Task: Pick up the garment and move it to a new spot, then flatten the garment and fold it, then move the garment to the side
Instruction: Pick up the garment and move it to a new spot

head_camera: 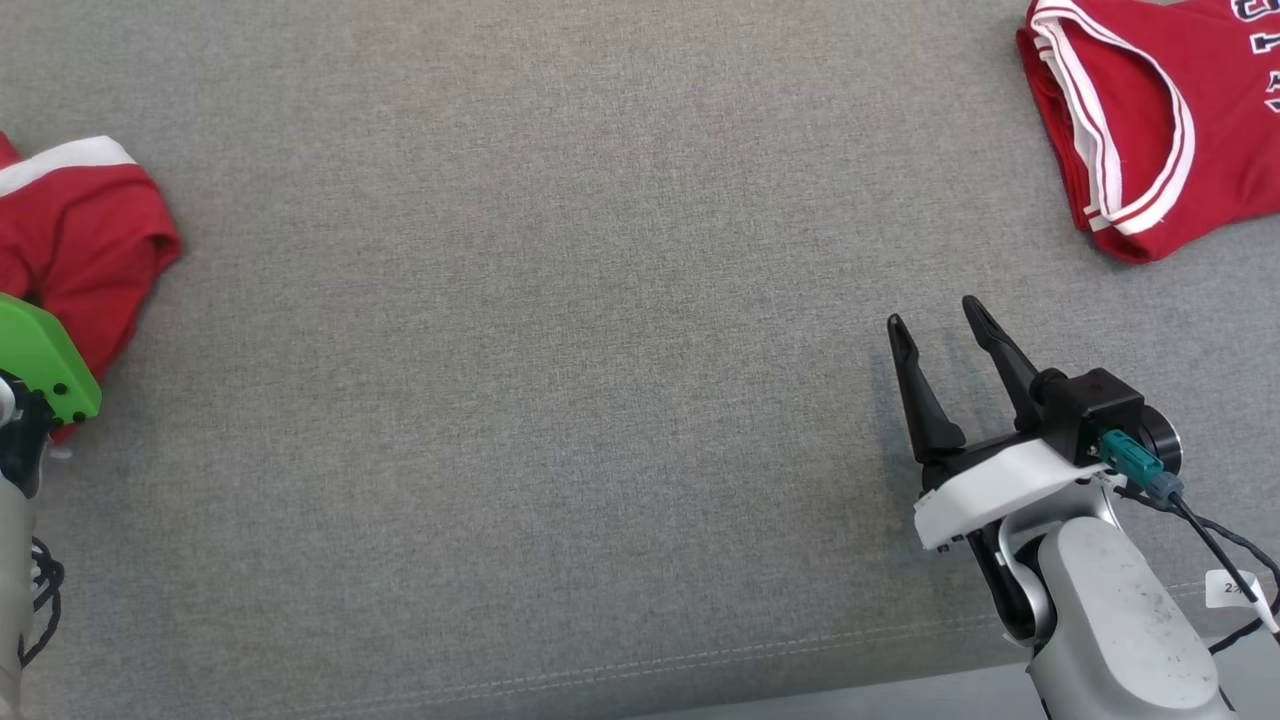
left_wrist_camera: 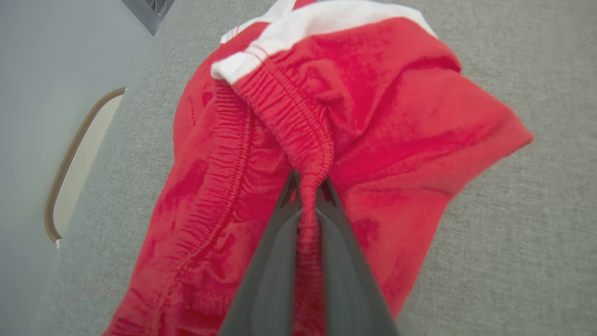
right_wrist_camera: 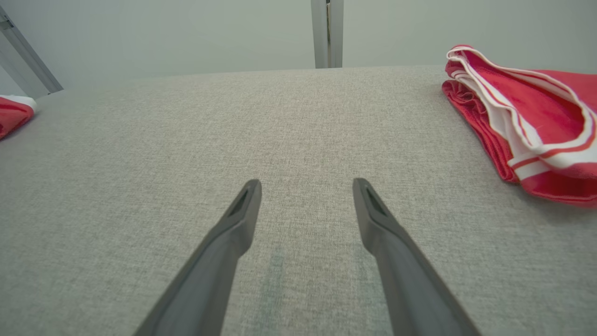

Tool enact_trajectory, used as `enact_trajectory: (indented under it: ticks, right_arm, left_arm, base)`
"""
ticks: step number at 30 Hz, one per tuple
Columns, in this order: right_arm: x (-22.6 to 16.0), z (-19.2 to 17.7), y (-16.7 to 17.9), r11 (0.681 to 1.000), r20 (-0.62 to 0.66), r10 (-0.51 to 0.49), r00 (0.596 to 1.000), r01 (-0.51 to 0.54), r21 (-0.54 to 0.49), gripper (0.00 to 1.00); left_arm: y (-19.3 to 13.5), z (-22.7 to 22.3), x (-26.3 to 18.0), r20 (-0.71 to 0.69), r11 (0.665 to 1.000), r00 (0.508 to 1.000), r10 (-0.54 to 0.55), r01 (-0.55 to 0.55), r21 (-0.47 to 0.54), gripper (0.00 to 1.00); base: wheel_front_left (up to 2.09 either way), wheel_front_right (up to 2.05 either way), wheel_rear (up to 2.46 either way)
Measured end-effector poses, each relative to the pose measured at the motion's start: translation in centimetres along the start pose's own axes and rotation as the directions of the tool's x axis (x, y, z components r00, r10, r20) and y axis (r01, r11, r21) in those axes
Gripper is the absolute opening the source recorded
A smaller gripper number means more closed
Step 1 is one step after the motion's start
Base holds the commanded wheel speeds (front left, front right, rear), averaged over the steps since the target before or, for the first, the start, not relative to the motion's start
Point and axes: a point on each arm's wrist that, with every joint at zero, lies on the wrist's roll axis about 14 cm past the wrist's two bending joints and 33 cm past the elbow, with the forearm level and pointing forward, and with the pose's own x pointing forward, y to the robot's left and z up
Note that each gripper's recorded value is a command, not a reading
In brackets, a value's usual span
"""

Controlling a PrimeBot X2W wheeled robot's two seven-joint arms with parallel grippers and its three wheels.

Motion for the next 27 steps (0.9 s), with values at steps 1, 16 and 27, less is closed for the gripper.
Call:
enact_trajectory:
  ticks: [1, 16, 27]
  right_arm:
    - [0.0, 0.1, 0.1, 1.000, 0.001, 0.002, 1.000, -0.002, -0.003, 1.00]
    - [-0.5, 2.1, 2.1, 0.999, 0.046, 0.042, 0.998, -0.042, 0.010, 1.00]
    - [-1.6, 3.0, 2.4, 0.999, 0.070, 0.030, 0.997, -0.033, 0.039, 1.00]
  left_arm:
    - [0.0, 0.4, -0.1, 0.018, 1.000, 1.000, -0.002, 0.002, 0.005, 0.00]
    - [-2.1, 9.6, -4.1, 0.353, 0.992, 0.931, -0.091, 0.051, 0.120, 0.00]
    - [-6.9, 14.9, -7.4, 0.489, 0.961, 0.842, -0.230, 0.117, 0.251, 0.00]
  base:
    - [0.00, 0.00, 0.00]
    - [0.00, 0.00, 0.00]
    - [0.00, 0.00, 0.00]
